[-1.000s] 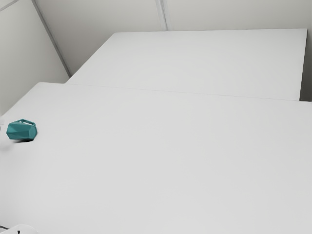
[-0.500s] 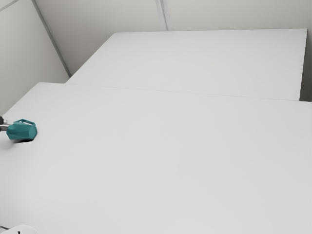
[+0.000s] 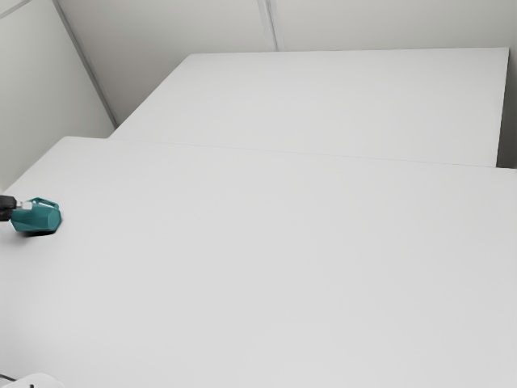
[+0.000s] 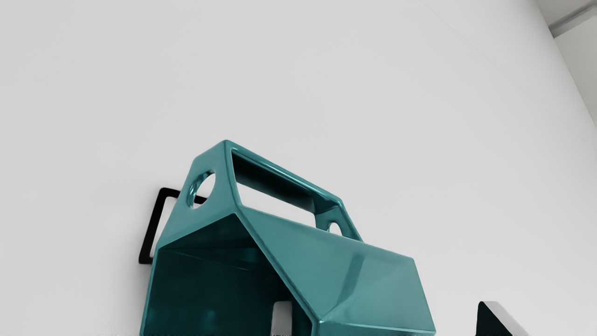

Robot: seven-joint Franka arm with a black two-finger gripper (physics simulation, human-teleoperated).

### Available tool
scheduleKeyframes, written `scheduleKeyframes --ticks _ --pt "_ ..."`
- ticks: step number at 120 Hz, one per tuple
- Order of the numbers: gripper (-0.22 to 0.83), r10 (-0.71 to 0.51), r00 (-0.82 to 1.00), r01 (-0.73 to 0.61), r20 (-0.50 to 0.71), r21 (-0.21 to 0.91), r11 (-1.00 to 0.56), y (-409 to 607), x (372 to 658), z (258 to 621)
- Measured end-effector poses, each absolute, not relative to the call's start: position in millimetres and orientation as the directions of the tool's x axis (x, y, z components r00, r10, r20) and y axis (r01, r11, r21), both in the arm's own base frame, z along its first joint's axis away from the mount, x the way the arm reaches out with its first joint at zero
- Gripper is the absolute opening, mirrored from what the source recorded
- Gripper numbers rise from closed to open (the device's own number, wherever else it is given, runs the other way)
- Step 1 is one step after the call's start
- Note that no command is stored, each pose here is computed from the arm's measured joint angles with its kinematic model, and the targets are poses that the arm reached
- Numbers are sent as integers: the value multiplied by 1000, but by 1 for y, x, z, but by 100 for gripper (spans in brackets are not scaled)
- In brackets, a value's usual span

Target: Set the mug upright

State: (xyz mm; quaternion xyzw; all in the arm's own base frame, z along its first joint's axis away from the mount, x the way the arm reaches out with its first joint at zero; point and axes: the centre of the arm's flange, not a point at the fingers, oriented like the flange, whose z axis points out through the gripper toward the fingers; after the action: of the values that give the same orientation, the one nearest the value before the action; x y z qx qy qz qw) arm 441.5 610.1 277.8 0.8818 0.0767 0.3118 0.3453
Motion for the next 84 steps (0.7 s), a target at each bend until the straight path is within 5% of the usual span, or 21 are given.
scheduleKeyframes --ticks 42,84 --pt "-2 353 791 -83 500 659 -748 610 441 283" --pt "-15 244 819 -148 520 602 -785 575 474 346"
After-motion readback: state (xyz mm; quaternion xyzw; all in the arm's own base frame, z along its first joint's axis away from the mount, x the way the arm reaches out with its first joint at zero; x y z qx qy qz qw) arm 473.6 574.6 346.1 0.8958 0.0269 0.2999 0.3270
